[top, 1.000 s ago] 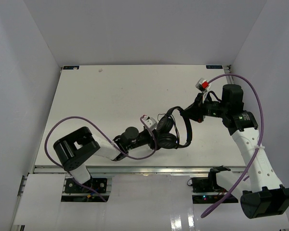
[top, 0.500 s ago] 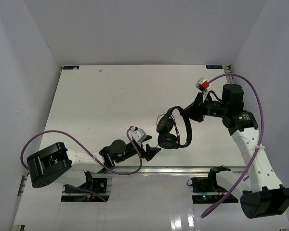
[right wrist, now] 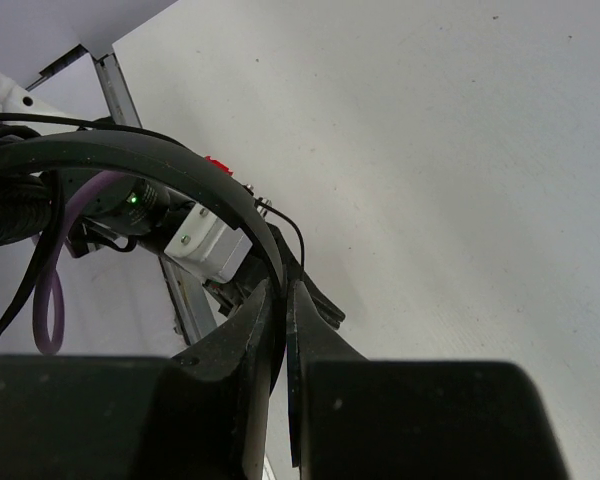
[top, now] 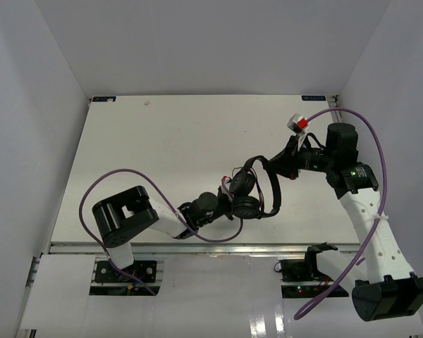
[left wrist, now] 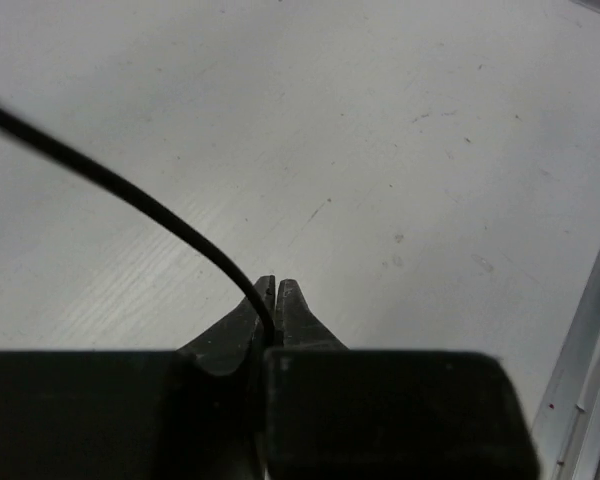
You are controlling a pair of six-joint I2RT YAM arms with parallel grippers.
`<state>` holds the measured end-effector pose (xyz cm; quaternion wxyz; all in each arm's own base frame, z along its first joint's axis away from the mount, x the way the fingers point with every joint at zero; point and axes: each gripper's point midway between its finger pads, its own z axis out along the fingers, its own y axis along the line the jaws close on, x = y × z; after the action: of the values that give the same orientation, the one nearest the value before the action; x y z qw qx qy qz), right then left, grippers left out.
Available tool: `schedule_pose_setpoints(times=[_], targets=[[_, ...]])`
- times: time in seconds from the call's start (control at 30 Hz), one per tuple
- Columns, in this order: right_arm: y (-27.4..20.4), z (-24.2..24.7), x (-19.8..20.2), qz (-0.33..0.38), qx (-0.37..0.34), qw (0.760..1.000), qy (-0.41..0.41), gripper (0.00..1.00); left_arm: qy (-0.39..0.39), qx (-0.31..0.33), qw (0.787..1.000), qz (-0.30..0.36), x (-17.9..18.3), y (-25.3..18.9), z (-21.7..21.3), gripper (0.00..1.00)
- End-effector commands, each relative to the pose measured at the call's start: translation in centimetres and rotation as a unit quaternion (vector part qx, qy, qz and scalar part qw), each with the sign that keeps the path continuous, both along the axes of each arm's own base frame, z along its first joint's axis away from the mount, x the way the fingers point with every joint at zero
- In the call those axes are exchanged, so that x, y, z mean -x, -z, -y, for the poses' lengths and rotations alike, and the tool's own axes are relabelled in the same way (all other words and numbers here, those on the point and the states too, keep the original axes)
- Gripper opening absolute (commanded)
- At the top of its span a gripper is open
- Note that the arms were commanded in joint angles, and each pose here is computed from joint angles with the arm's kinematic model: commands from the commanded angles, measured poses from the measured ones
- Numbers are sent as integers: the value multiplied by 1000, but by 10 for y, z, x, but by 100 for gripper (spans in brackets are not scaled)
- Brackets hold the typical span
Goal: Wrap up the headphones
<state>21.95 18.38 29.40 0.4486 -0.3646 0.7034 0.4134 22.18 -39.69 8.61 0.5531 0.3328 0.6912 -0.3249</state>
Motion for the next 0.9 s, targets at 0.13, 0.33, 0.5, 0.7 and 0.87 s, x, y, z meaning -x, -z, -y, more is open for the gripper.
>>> schedule_pose_setpoints(times=[0.13,0.33,0.5,0.7,0.87], targets=[[-28,-1,3,34,-19,999,-3,8,15,73,997,-4,9,-33,3,0],[-27,8,-19,24,-6,998,64,8,43,118,990,-66,38,-32,-12,0],[-23,22,-52,15,5,988,151,8,78,146,979,-121,69,-27,-13,0],[-22,43,-97,11,6,966,260,8,116,131,971,-164,106,-16,-3,0],[-6,76,-127,18,34,927,373,8,135,104,969,-179,131,-14,2,0]])
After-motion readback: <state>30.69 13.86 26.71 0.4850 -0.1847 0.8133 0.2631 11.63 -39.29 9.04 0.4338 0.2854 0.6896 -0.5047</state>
